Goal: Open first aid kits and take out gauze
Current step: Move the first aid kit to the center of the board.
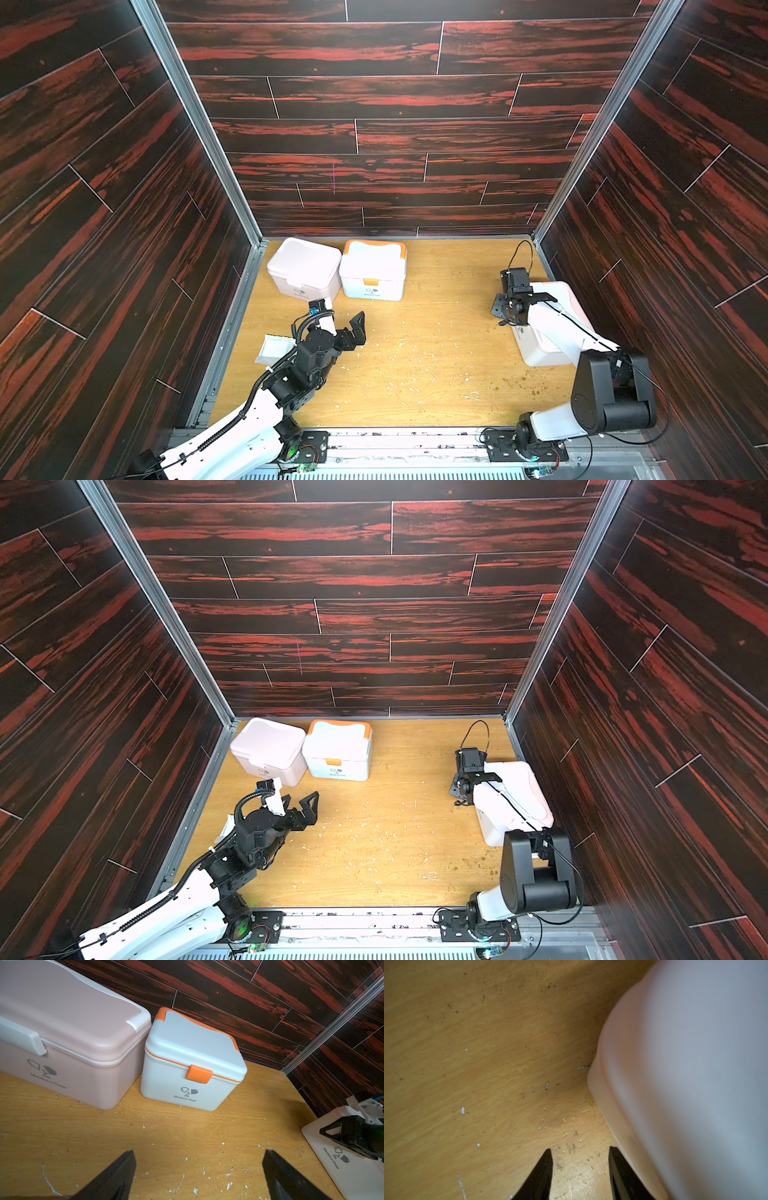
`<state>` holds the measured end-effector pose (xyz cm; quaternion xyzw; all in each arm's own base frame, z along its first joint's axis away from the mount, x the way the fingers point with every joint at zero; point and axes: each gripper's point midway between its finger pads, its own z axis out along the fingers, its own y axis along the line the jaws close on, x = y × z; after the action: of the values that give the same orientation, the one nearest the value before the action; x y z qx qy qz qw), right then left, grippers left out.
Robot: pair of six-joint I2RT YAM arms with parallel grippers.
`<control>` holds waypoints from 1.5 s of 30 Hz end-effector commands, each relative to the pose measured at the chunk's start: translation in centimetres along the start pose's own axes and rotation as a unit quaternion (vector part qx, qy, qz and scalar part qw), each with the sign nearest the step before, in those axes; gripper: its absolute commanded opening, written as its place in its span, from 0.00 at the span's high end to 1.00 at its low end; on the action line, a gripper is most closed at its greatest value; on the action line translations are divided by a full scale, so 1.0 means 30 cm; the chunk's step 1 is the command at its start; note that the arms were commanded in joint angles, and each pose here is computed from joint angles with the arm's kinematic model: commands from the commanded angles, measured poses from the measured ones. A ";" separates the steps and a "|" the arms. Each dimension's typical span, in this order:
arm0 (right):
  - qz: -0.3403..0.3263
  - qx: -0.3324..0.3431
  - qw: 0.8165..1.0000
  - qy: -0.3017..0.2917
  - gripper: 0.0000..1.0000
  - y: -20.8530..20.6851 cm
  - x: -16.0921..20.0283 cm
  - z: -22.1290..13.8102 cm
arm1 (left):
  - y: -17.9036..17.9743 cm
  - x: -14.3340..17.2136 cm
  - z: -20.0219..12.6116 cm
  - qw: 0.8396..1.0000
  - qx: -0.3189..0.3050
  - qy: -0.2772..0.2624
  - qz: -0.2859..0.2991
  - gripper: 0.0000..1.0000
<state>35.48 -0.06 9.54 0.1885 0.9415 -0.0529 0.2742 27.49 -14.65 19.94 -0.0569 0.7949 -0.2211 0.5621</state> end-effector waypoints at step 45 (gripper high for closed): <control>-0.061 -0.552 0.830 0.054 0.09 0.888 -0.147 -0.342 | 0.155 -0.223 0.731 0.955 -0.184 0.233 0.005 0.00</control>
<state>43.93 24.11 20.84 -0.0333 0.8415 0.4535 0.2917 50.79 -14.47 18.28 -0.1115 0.9216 -0.0816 0.3626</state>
